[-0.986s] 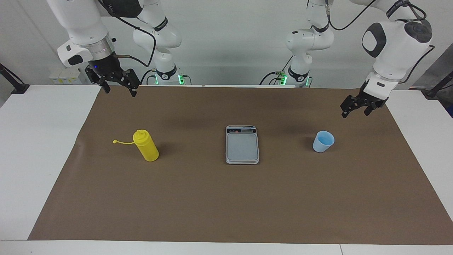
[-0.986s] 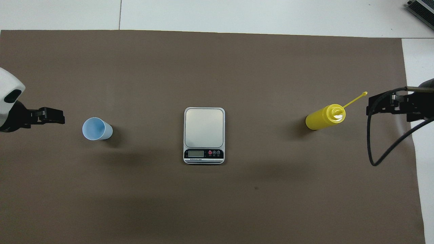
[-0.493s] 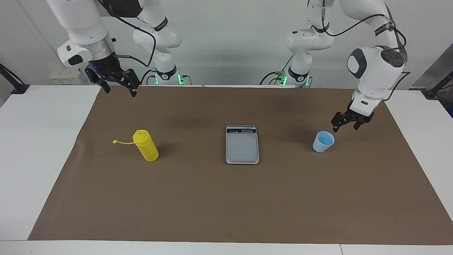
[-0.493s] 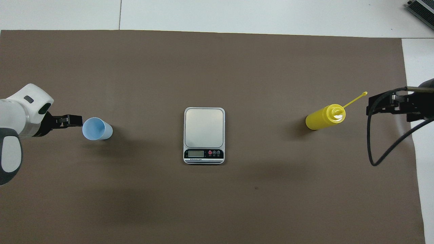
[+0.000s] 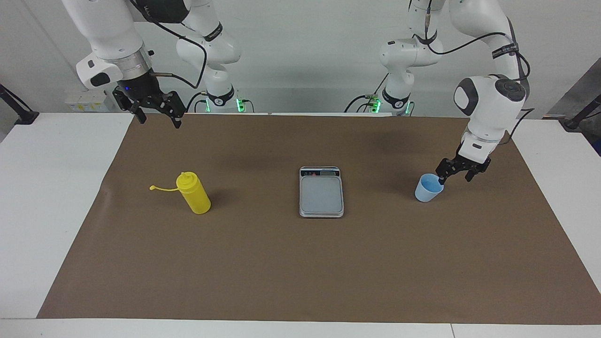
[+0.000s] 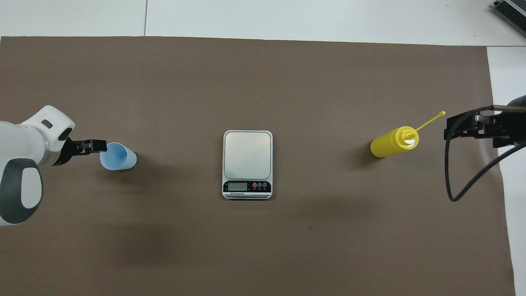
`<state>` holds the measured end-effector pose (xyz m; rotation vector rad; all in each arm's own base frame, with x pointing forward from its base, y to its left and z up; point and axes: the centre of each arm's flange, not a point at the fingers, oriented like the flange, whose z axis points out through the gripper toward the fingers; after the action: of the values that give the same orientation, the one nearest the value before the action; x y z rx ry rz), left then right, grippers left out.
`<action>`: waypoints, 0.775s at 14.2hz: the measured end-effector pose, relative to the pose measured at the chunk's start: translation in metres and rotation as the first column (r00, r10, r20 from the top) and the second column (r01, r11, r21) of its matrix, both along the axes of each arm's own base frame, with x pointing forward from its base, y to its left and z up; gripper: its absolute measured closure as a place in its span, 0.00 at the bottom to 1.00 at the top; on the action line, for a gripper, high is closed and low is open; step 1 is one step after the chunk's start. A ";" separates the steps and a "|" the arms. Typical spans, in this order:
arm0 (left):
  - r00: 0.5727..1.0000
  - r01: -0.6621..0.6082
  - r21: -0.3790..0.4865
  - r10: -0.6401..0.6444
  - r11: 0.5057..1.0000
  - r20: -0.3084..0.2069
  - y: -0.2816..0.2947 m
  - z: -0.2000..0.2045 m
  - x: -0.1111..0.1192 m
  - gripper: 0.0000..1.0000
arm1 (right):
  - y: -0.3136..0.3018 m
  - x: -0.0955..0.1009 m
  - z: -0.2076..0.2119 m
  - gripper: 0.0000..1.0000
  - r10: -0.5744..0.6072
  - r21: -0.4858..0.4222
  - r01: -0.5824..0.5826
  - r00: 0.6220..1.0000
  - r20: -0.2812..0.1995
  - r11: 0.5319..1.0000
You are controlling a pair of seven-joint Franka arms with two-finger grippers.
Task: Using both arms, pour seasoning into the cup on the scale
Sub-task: 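Reach the left gripper toward the light-blue cup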
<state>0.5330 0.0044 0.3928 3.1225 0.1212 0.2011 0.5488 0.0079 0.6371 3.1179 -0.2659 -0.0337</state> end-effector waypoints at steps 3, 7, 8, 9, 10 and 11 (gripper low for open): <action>1.000 -0.001 0.000 0.001 1.000 -0.004 0.000 -0.008 -0.004 0.00 | 0.000 0.000 0.000 0.00 0.000 0.000 0.000 1.000 0.000 1.000; 1.000 -0.001 0.000 0.001 1.000 -0.009 0.000 -0.021 -0.011 0.00 | 0.000 0.000 0.000 0.00 0.000 0.000 0.000 1.000 0.000 1.000; 1.000 -0.001 0.000 0.001 1.000 -0.008 0.000 -0.023 -0.012 0.00 | 0.000 0.000 0.000 0.00 0.000 0.000 0.000 1.000 0.000 1.000; 1.000 -0.001 0.000 0.001 1.000 -0.010 0.000 -0.025 -0.013 0.00 | 0.000 0.000 0.000 0.00 0.000 0.000 0.000 1.000 0.000 1.000; 1.000 -0.001 0.000 0.001 1.000 -0.012 0.000 -0.026 -0.014 0.00 | 0.000 0.000 0.000 0.00 0.000 0.000 0.000 1.000 0.000 1.000; 1.000 -0.001 0.000 0.001 1.000 -0.013 0.000 -0.027 -0.014 0.00 | 0.000 0.000 0.000 0.00 0.000 0.000 0.000 1.000 0.000 1.000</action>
<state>0.5187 0.0048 0.3654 3.1245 0.1233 0.1808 0.5488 0.0079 0.6371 3.1179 -0.2659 -0.0337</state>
